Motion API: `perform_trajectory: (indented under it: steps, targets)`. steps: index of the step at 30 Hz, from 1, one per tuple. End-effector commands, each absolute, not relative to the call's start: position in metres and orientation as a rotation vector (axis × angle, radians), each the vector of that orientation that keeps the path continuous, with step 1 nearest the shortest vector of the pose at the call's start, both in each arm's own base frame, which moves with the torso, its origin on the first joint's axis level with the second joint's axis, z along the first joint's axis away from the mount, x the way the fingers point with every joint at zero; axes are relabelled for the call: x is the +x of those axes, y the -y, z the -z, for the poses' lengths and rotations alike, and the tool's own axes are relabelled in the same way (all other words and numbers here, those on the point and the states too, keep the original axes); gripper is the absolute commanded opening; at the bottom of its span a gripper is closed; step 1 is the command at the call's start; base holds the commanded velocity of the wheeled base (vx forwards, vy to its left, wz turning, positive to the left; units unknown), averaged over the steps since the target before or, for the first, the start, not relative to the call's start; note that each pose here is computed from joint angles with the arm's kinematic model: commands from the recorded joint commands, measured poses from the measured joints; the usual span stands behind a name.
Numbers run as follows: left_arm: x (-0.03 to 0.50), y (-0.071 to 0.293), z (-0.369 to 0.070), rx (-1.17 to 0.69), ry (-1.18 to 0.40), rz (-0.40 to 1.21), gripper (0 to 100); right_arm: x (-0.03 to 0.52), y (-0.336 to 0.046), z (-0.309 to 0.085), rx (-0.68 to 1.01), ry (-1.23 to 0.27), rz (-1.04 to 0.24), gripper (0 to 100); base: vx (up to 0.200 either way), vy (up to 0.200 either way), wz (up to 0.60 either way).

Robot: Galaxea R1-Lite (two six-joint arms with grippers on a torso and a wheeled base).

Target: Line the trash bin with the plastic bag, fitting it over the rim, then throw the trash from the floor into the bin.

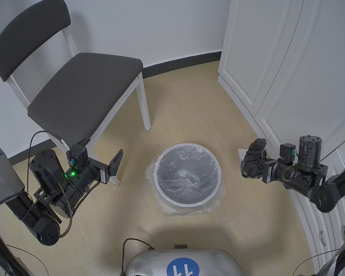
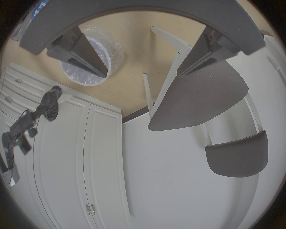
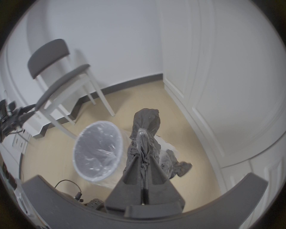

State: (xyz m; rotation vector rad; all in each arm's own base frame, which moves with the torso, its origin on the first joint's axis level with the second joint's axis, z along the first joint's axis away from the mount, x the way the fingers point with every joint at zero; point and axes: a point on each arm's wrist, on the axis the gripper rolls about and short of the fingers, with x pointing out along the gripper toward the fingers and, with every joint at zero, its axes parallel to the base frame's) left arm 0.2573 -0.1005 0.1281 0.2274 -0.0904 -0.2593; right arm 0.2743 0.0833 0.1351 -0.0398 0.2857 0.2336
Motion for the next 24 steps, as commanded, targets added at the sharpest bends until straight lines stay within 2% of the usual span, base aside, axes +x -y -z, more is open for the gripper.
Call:
perform_trajectory:
  steps: [1,9,14,24]
  targets:
    - [0.254,0.097,-0.136,0.219,0.119,0.249,100,0.176,-0.116,-0.178,-0.039,-0.091,-0.425,0,0.0,0.0,0.0]
    - [0.257,0.091,-0.141,0.216,0.136,0.223,100,0.182,-0.152,-0.183,0.097,-0.055,-0.438,0,0.0,0.0,0.0]
    - [0.256,0.09,-0.143,0.214,0.143,0.221,100,0.197,-0.18,-0.173,0.194,-0.104,-0.418,0,0.0,0.0,0.0]
    - [0.256,0.09,-0.143,0.216,0.141,0.223,100,0.221,-0.21,-0.15,0.321,-0.198,-0.405,0,0.0,0.0,0.0]
